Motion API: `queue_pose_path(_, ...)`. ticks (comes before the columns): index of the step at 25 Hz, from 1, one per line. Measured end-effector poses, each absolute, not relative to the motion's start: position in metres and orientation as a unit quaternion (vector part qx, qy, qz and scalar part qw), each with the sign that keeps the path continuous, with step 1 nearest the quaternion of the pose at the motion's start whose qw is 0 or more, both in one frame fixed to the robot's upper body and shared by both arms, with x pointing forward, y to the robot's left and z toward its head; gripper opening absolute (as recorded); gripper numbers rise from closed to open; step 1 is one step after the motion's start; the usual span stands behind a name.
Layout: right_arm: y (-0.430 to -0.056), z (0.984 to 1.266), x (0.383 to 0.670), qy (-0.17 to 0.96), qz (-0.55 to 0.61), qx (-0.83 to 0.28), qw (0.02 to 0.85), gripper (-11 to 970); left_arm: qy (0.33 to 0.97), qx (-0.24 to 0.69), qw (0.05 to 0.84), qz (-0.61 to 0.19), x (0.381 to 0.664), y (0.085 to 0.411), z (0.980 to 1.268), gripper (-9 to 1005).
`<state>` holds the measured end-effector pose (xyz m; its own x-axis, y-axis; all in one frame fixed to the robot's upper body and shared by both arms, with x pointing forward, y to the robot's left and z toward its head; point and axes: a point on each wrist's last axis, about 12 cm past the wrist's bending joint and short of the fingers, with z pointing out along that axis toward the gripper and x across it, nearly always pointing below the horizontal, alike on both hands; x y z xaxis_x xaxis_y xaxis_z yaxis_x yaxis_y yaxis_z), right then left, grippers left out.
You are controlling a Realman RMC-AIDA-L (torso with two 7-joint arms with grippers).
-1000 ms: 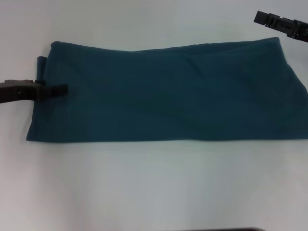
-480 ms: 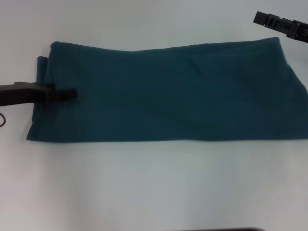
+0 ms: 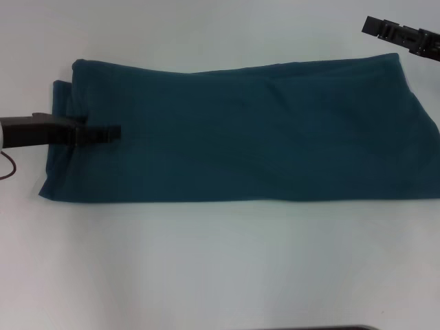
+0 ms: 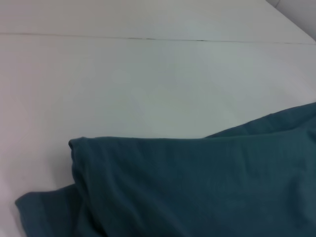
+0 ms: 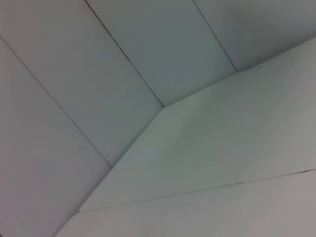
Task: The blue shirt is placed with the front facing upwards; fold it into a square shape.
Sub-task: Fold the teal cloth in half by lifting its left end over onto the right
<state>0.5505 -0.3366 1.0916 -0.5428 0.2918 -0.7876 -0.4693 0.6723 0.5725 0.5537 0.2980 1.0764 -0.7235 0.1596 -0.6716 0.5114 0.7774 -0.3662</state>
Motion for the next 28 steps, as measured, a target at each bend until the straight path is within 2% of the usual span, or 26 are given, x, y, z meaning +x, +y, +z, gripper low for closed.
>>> queue_pose_path(13, -0.336, 1.092, 0.551, 0.781, 0.401, -0.057, 0.475, 711, 0.894, 0.171, 0.334, -0.244, 0.553, 0.322, 1.083, 795)
queue_pose_path(19, -0.335, 1.093, 0.553, 0.781, 0.401, -0.059, 0.476, 711, 0.898, 0.160, 0.344, -0.225, 0.553, 0.333, 1.099, 795)
queue_pose_path(28, -0.334, 1.093, 0.554, 0.780, 0.400, -0.059, 0.477, 710, 0.923, 0.130, 0.295, -0.210, 0.560, 0.325, 1.105, 796)
